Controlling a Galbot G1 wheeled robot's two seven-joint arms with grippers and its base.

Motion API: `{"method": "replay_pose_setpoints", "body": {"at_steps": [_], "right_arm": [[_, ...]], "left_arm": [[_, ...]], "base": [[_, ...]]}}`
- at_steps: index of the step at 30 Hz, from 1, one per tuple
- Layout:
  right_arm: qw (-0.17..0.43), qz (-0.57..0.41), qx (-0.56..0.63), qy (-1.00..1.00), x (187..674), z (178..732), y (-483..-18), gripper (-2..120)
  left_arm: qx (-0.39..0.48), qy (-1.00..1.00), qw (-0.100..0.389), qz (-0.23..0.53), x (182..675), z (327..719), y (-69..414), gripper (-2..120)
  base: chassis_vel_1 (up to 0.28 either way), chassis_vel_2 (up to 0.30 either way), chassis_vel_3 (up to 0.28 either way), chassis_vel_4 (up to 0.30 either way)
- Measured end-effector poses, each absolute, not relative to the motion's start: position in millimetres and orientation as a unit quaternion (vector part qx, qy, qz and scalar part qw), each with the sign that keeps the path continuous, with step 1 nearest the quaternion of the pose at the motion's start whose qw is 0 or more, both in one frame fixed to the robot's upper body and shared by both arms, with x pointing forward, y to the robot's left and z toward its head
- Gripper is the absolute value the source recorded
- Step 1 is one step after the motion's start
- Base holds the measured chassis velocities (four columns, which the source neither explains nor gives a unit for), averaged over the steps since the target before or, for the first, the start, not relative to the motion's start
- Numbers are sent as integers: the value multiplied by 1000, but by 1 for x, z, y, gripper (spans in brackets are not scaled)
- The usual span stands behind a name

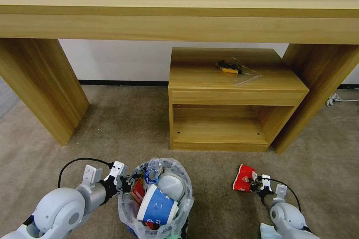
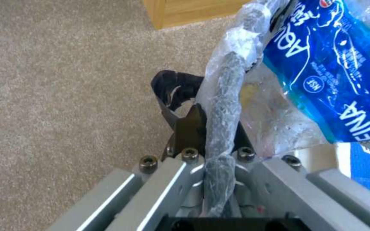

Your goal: Pick up the trash bin and place the garbage on the floor into it.

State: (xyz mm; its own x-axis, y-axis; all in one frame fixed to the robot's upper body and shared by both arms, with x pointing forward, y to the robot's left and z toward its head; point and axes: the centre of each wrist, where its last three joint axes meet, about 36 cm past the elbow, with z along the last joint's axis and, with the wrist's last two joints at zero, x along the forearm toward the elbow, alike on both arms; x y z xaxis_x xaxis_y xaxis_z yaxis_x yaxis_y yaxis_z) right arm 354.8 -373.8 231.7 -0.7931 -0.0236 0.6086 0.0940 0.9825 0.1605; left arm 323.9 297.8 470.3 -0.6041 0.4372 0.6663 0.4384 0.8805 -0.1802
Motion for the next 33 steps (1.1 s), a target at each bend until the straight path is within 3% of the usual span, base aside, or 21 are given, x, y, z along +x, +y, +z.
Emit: {"method": "replay_pose_setpoints", "body": {"at_steps": [10, 12, 21, 27, 33], "right_arm": [[246, -61, 45, -966, 347, 302, -376, 0], [209, -49, 79, -974, 346, 336, -371, 0], [148, -32, 187, -971, 340, 418, -352, 0], [93, -71, 312, -943, 341, 499, -301, 0], [98, -106, 381, -913, 335, 523, -264, 0]], "left_arm": [[-239, -897, 371, -3, 322, 471, 297, 0], [-234, -899, 371, -2, 324, 471, 296, 0], [-216, -903, 371, 2, 339, 468, 297, 0], [-206, -912, 356, 2, 367, 477, 299, 0], [-206, -914, 349, 2, 384, 484, 304, 0]], "base": [[0, 0, 0, 0], [0, 0, 0, 0], [0, 0, 0, 0], [0, 0, 0, 0], [0, 0, 0, 0]]}}
